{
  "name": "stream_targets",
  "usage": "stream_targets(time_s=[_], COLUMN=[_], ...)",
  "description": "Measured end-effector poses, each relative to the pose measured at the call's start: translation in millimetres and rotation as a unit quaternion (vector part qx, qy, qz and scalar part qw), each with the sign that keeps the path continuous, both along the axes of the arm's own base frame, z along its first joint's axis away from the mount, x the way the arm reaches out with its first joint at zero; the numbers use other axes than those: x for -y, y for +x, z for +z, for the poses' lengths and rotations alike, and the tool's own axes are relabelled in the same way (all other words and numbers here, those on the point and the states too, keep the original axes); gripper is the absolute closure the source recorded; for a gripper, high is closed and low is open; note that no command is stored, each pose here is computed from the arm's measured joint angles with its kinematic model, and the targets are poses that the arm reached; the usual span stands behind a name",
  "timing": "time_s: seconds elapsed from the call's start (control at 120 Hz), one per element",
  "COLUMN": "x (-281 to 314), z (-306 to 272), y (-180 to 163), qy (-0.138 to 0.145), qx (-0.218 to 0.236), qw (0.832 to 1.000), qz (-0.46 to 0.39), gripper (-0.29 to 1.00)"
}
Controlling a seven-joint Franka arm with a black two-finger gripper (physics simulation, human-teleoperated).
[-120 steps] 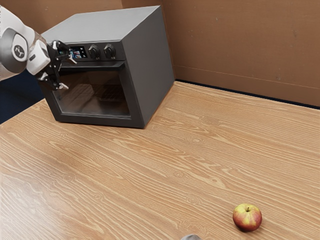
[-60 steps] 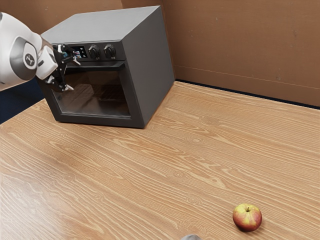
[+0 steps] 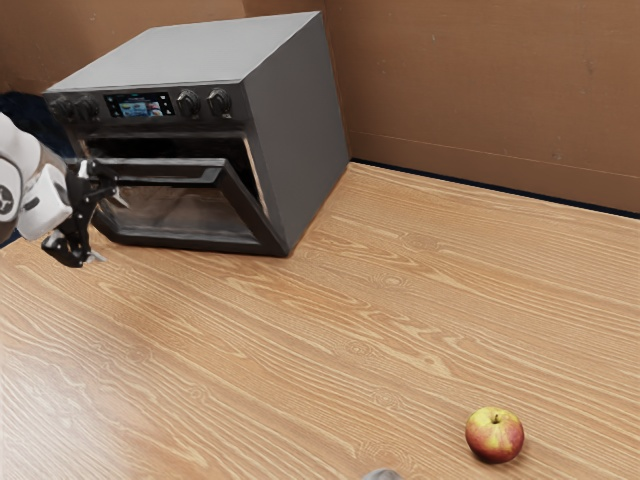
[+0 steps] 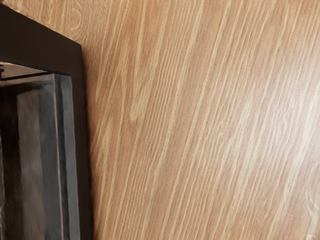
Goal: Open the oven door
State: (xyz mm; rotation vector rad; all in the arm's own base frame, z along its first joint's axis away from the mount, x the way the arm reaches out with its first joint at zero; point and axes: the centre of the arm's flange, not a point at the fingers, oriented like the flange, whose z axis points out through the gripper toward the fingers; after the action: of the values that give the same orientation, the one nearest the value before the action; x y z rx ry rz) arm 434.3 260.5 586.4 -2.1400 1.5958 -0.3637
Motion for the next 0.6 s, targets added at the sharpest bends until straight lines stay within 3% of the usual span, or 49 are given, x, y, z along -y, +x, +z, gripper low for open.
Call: stream_targets(time_s=[0.058, 0.108, 0.142, 0.183, 0.225, 0.3, 0.375, 0.467, 0.6], x=[26, 63, 86, 128, 163, 195, 203, 203, 208], z=[20, 126, 202, 287, 323, 283, 218, 141, 114], y=[-90, -159, -174, -145, -89, 20, 83, 118, 121], qy=[0.011, 0.048, 0.063, 0.072, 0.053, -0.031, -0.109, -0.137, -0.152], qx=[0.027, 0.128, 0.179, 0.206, 0.194, 0.095, -0.01, -0.113, -0.154], qw=[0.999, 0.99, 0.981, 0.976, 0.979, 0.994, 0.994, 0.98, 0.955], qz=[0.027, 0.037, 0.032, 0.001, -0.028, -0.037, -0.002, 0.09, 0.205], gripper=[0.01, 0.01, 0.01, 0.0, 0.0, 0.0, 0.0, 0.0, 0.0])
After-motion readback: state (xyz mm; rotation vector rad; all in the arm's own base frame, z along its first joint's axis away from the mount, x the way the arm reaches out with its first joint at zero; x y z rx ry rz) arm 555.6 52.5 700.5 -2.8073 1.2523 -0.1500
